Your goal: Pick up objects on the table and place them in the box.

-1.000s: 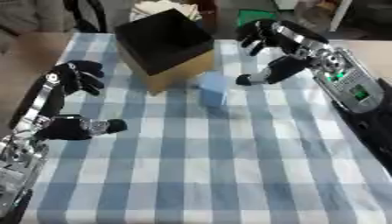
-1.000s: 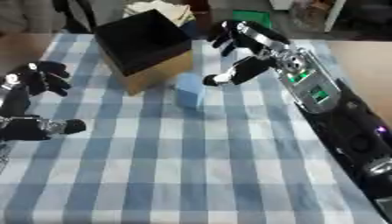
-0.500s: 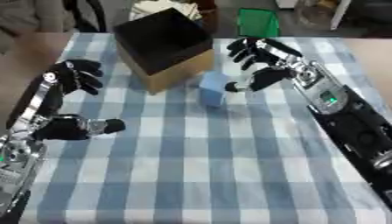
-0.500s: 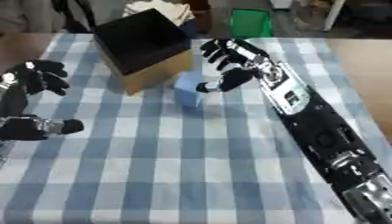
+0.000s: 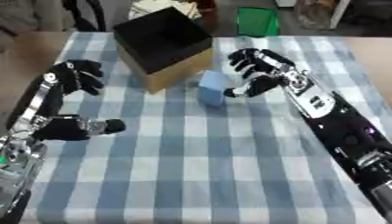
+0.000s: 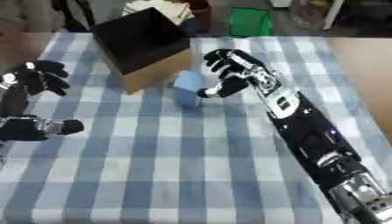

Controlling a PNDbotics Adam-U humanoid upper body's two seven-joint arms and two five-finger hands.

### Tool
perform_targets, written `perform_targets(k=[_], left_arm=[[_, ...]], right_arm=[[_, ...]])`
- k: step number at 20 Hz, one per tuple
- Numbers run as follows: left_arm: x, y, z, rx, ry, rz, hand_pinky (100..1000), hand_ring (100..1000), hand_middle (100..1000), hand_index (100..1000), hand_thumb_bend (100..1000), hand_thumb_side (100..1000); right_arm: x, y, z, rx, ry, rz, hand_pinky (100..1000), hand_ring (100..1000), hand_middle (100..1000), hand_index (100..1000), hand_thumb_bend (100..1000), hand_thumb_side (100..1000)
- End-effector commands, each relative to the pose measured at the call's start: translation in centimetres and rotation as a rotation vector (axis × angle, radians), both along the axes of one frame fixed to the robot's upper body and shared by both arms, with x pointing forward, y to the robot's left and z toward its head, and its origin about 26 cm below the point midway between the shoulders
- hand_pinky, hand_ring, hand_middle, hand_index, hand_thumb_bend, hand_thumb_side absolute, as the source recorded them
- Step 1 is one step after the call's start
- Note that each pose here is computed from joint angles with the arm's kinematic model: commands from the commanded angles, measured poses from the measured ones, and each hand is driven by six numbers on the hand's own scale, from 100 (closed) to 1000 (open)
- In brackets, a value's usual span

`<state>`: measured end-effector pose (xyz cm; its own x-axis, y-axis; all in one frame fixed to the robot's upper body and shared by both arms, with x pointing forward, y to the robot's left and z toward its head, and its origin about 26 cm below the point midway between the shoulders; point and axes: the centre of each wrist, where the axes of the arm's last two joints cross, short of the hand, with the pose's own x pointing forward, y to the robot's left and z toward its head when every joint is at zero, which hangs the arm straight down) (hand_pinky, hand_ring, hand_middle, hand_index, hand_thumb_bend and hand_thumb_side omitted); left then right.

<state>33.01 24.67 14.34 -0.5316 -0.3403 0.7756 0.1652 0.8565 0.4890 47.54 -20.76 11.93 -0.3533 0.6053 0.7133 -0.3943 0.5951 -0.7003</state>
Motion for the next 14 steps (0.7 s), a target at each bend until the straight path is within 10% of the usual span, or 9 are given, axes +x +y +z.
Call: perform_targets(k=[1,14], left_arm=[[0.12,-0.03,0.86,0.006,-0.025,-0.01,577,604,618,749,981,251],[0.18,-0.2,0.95,0.012,-0.024,-0.024,577,605,619,750,981,253]], right_arm=[[0.43,-0.06,1.28,-0.003,-0.036,-0.001,672,775,743,852,609,139],[0.58,0.94,1.11,-0.005,-0.034,0.016,672,775,742,848,609,139]])
